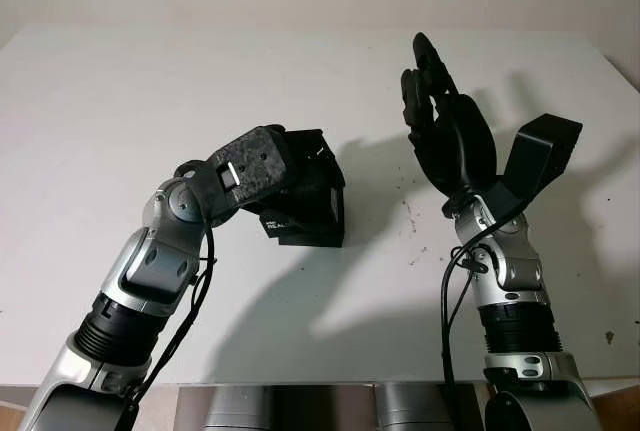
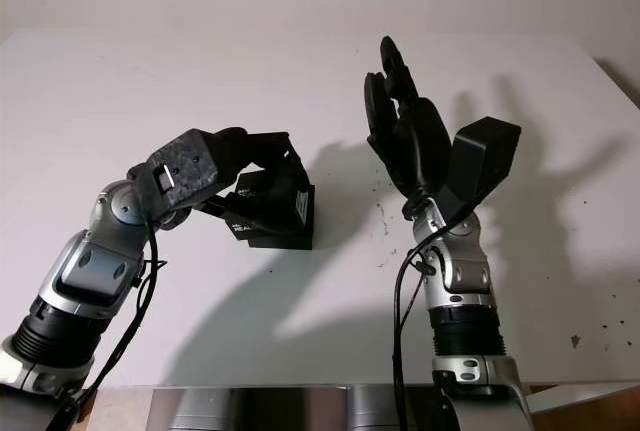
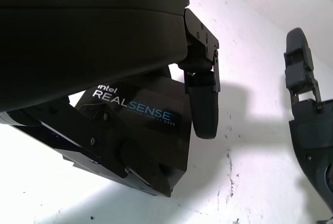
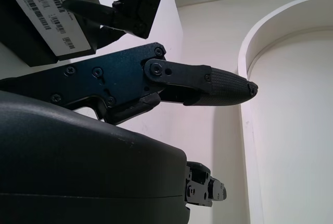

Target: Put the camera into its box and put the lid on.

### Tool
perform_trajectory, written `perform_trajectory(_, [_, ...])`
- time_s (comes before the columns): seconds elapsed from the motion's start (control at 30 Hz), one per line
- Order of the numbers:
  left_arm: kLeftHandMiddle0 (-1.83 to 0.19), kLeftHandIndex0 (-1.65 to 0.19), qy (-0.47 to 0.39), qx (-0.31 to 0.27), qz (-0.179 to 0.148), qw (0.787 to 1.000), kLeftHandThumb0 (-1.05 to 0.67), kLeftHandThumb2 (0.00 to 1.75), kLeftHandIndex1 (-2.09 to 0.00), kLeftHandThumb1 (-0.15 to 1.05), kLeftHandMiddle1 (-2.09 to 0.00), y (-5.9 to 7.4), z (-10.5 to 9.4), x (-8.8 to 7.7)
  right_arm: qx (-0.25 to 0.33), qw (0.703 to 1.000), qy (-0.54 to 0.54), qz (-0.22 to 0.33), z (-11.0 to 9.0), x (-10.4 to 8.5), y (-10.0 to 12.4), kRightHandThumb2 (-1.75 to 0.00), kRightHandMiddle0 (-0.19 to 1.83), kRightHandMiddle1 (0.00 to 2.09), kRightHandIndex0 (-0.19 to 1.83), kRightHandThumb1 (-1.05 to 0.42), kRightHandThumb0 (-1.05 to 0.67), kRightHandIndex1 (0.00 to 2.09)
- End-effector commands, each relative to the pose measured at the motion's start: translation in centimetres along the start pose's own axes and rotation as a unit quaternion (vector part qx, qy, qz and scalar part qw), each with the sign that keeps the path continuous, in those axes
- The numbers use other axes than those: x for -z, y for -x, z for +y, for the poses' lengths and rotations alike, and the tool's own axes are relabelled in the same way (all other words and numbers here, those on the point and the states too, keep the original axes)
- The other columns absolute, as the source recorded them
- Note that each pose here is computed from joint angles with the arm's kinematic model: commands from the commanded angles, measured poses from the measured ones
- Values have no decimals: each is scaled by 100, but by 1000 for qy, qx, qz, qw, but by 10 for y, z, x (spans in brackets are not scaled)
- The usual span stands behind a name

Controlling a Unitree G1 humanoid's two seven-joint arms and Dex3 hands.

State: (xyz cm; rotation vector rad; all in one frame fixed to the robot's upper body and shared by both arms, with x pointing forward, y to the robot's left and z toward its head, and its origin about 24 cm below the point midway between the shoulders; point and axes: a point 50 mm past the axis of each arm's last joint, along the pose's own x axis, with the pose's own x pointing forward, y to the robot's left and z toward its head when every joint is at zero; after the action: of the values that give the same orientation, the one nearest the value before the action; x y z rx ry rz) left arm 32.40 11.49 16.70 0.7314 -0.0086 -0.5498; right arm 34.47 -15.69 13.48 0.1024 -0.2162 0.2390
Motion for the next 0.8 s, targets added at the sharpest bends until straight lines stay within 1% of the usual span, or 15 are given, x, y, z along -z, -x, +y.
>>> perform_trajectory(0.0, [-34,-28,-9,4,-12,1000,-4,6,-148,96,-134,-3,-2,-9,-1,1000,4,-10,1,-2,2,-51,-8,5,-14,-105,-71,5])
perform_trajectory(0.1, [-35,-29,-15,8,-13,1000,-3,5,-148,96,-135,-4,-5,-8,1,1000,6,-10,1,-2,2,-52,-8,5,-14,-105,-71,5])
perform_trajectory(0.33, [-35,-29,-32,19,-15,999,-3,5,-151,95,-146,-8,-11,-4,0,1000,2,-12,1,-3,2,-52,-8,5,-14,-105,-70,6])
perform_trajectory(0.67, [-41,-35,-39,28,-18,999,-5,5,-150,92,-143,-12,-17,-8,0,1000,3,-14,2,-3,2,-51,-8,5,-14,-105,-71,5])
perform_trajectory(0.77, [-41,-35,-37,31,-17,999,-5,5,-151,92,-145,-12,-17,-8,2,1000,3,-15,2,-3,2,-51,-7,6,-14,-105,-71,6])
